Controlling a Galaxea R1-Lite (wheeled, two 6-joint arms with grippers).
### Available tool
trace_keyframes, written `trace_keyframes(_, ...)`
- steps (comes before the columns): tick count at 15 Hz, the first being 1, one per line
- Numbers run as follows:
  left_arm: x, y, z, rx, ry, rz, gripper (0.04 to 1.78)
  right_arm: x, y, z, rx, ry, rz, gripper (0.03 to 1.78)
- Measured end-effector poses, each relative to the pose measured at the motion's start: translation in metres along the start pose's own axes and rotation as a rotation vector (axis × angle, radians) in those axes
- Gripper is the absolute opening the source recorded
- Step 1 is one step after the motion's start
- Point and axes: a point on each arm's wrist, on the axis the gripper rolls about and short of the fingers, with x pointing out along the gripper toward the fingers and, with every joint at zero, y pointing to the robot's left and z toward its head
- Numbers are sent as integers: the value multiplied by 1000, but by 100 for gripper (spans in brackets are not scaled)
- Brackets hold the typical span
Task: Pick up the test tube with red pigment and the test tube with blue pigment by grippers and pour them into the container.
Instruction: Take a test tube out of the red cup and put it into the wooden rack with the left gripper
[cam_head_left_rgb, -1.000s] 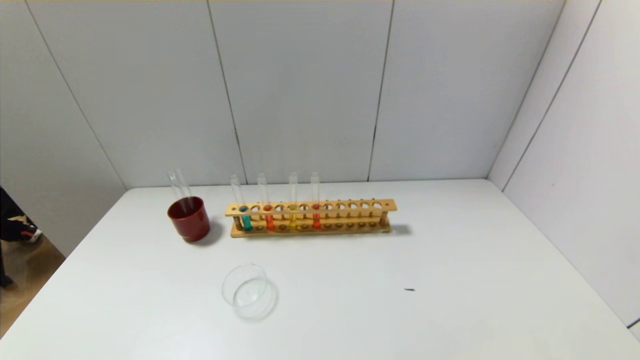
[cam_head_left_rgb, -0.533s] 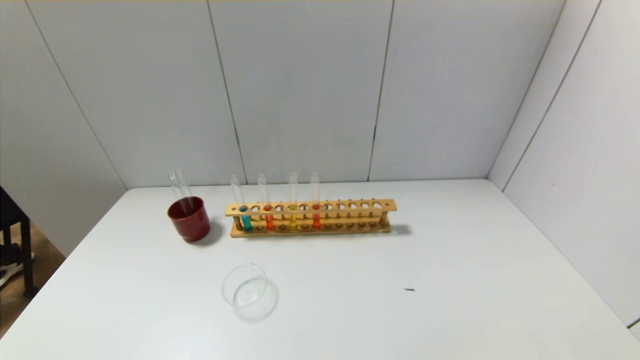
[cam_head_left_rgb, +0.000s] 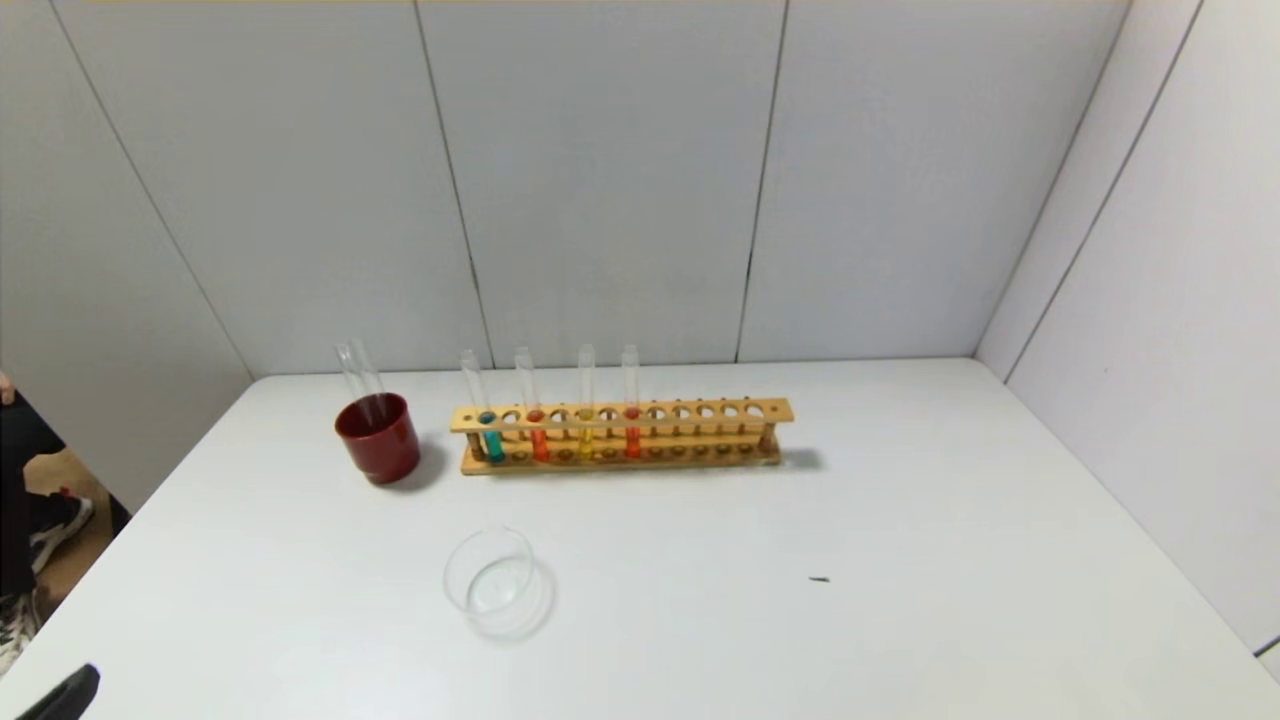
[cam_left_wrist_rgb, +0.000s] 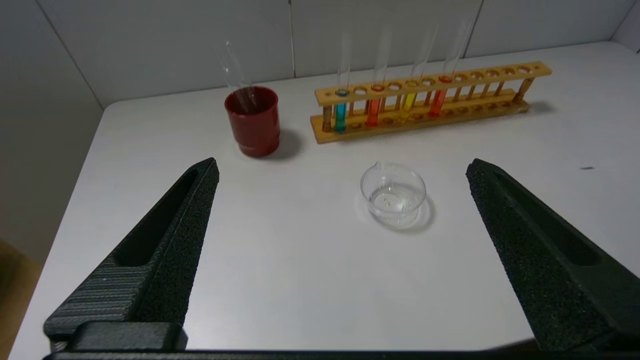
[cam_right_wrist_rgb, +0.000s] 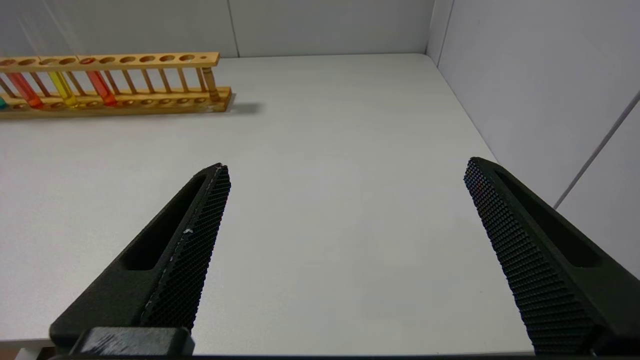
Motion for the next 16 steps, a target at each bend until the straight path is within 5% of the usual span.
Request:
trace_keyframes(7,98,13,46,-56,-4,-82,175,0,0,0,0,0,0,171)
trace_keyframes(16,204,16,29,-75,29,-153,175,0,0,0,-1,0,0,171)
